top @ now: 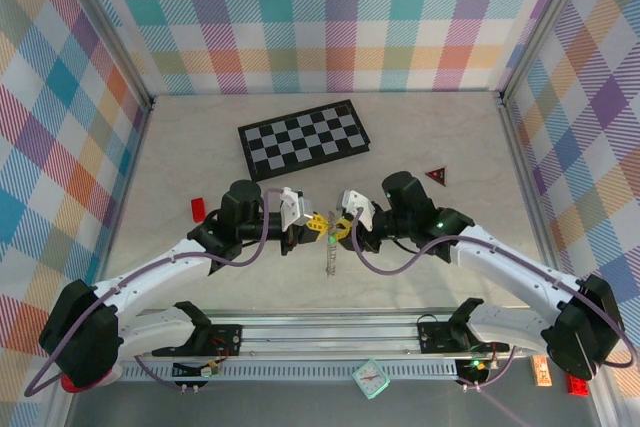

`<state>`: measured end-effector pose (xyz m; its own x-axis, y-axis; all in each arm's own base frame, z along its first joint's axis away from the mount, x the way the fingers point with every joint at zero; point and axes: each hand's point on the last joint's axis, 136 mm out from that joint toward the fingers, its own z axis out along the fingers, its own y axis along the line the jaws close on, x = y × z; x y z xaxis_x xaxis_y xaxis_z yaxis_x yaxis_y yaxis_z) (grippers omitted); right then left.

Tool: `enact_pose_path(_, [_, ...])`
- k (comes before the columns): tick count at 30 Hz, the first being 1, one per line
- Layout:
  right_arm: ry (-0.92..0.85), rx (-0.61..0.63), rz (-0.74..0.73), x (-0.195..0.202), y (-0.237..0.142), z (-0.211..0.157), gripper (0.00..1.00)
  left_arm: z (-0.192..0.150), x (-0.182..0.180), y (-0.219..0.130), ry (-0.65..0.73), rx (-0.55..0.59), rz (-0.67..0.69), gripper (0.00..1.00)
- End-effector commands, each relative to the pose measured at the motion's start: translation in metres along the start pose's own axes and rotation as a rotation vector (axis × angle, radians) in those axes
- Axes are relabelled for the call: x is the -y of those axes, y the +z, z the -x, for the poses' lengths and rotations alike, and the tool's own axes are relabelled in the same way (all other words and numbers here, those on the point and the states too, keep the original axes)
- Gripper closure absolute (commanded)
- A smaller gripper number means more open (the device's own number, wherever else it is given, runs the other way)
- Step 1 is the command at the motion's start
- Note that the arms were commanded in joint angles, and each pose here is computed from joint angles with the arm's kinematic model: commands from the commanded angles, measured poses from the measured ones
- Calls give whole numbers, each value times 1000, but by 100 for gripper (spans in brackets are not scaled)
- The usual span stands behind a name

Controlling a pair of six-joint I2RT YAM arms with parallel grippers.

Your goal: Put the keys on the keyring

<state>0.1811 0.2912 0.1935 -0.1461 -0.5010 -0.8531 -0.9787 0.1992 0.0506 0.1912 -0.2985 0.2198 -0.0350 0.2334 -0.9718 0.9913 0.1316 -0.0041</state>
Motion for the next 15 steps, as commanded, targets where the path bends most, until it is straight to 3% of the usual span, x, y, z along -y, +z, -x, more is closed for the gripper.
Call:
enact_pose_path(1, [-2, 35, 47, -6, 3, 8, 75, 16, 7, -1, 31, 66, -34, 100])
enact_pose_path(10, [5, 87, 177, -21, 13, 27, 99, 24, 5, -2, 56, 122, -12, 100])
enact_pose_path(15, [18, 28, 113, -11, 16, 14, 100, 26, 3, -3, 79, 131, 6, 100])
